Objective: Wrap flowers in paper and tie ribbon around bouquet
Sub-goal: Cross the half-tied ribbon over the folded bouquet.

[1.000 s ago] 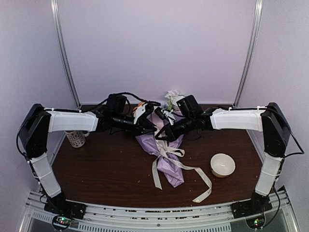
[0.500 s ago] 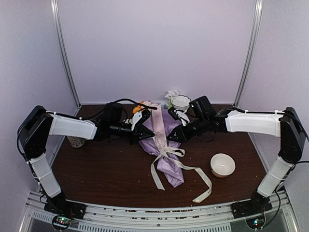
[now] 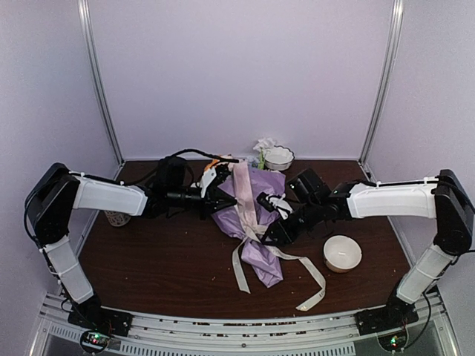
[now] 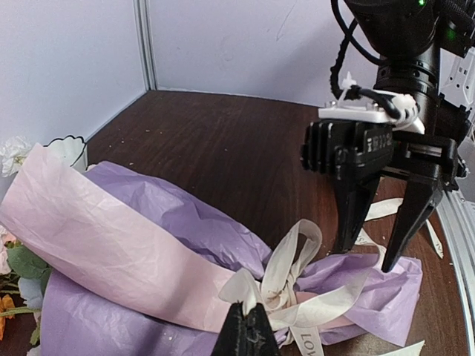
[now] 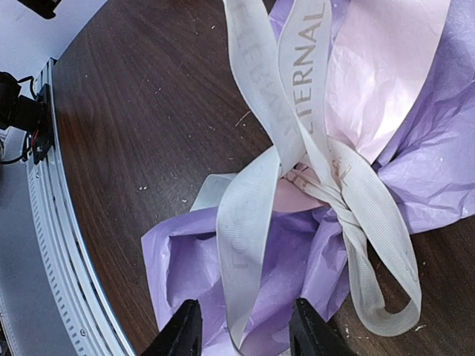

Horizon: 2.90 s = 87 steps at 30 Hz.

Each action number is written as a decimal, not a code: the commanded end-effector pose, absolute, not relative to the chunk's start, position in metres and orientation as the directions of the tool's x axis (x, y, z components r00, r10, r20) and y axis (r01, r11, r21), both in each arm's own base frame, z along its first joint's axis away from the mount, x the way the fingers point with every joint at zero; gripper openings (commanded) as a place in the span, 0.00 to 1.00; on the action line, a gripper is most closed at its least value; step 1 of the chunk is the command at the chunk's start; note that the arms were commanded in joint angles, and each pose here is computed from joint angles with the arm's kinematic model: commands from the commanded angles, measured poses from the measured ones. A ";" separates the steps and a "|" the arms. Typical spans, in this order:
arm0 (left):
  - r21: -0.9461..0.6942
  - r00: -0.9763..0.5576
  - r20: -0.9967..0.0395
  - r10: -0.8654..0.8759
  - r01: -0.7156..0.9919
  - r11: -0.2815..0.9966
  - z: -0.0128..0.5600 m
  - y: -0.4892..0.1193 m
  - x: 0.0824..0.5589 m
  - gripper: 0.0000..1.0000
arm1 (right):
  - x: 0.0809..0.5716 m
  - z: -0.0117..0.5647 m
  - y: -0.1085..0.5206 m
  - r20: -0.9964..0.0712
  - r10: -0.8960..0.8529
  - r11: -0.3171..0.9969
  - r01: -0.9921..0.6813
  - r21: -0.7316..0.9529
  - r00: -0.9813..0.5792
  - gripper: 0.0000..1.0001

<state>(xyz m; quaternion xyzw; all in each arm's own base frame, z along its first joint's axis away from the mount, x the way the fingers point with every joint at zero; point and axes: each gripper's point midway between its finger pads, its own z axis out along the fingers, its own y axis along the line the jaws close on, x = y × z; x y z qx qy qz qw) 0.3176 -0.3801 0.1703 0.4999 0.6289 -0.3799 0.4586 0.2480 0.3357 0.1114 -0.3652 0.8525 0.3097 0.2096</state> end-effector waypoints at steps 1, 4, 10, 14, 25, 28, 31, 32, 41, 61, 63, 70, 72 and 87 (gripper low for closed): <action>0.015 -0.041 -0.970 0.239 0.973 0.228 0.189 -0.379 0.322 0.00 | 0.240 0.108 0.338 -0.563 -0.516 0.509 -0.760 0.405 -0.646 0.42; 0.015 -0.042 -0.970 0.237 0.972 0.233 0.190 -0.379 0.323 0.00 | 0.239 0.102 0.342 -0.551 -0.524 0.500 -0.758 0.418 -0.650 0.40; 0.009 -0.052 -0.969 0.243 0.970 0.244 0.188 -0.378 0.324 0.00 | 0.243 0.093 0.337 -0.540 -0.539 0.526 -0.758 0.384 -0.647 0.36; 0.011 -0.053 -0.968 0.246 0.968 0.250 0.189 -0.377 0.325 0.00 | 0.244 0.093 0.337 -0.541 -0.532 0.530 -0.755 0.386 -0.651 0.12; -0.023 -0.123 -0.937 0.327 0.956 0.294 0.153 -0.357 0.312 0.00 | 0.282 0.106 0.280 -0.547 -0.342 0.731 -0.582 0.357 -0.764 0.00; -0.051 -0.158 -0.925 0.344 0.953 0.300 0.140 -0.353 0.305 0.00 | 0.287 0.102 0.264 -0.535 -0.266 0.772 -0.510 0.379 -0.802 0.00; -0.083 -0.191 -0.916 0.352 0.950 0.301 0.130 -0.349 0.298 0.00 | 0.292 0.101 0.250 -0.524 -0.198 0.806 -0.442 0.394 -0.828 0.00; -0.092 -0.200 -0.912 0.358 0.950 0.298 0.126 -0.348 0.295 0.00 | 0.292 0.100 0.247 -0.522 -0.184 0.813 -0.427 0.396 -0.833 0.00; -0.152 -0.282 -0.871 0.402 0.933 0.325 0.100 -0.337 0.275 0.00 | 0.296 0.107 0.219 -0.518 -0.063 0.851 -0.317 0.419 -0.853 0.00; 0.052 -0.059 -0.881 0.470 0.974 0.219 0.154 -0.340 0.263 0.65 | 0.270 0.114 0.255 -0.516 -0.130 0.761 -0.419 0.495 -0.846 0.00; 0.071 -0.020 -0.889 0.457 0.981 0.181 0.167 -0.357 0.274 0.63 | 0.269 0.112 0.256 -0.508 -0.132 0.761 -0.415 0.499 -0.851 0.00; 0.062 0.062 -0.897 0.437 0.998 -0.014 0.171 -0.409 0.289 0.63 | 0.260 0.111 0.269 -0.487 -0.123 0.704 -0.422 0.571 -0.865 0.00; 0.080 0.111 -0.885 0.451 0.993 -0.088 0.164 -0.419 0.279 0.65 | 0.262 0.113 0.272 -0.489 -0.107 0.692 -0.418 0.588 -0.866 0.00; 0.117 0.056 -0.803 0.593 0.991 0.066 0.110 -0.436 0.304 0.38 | 0.263 0.130 0.314 -0.512 -0.029 0.564 -0.437 0.701 -0.859 0.00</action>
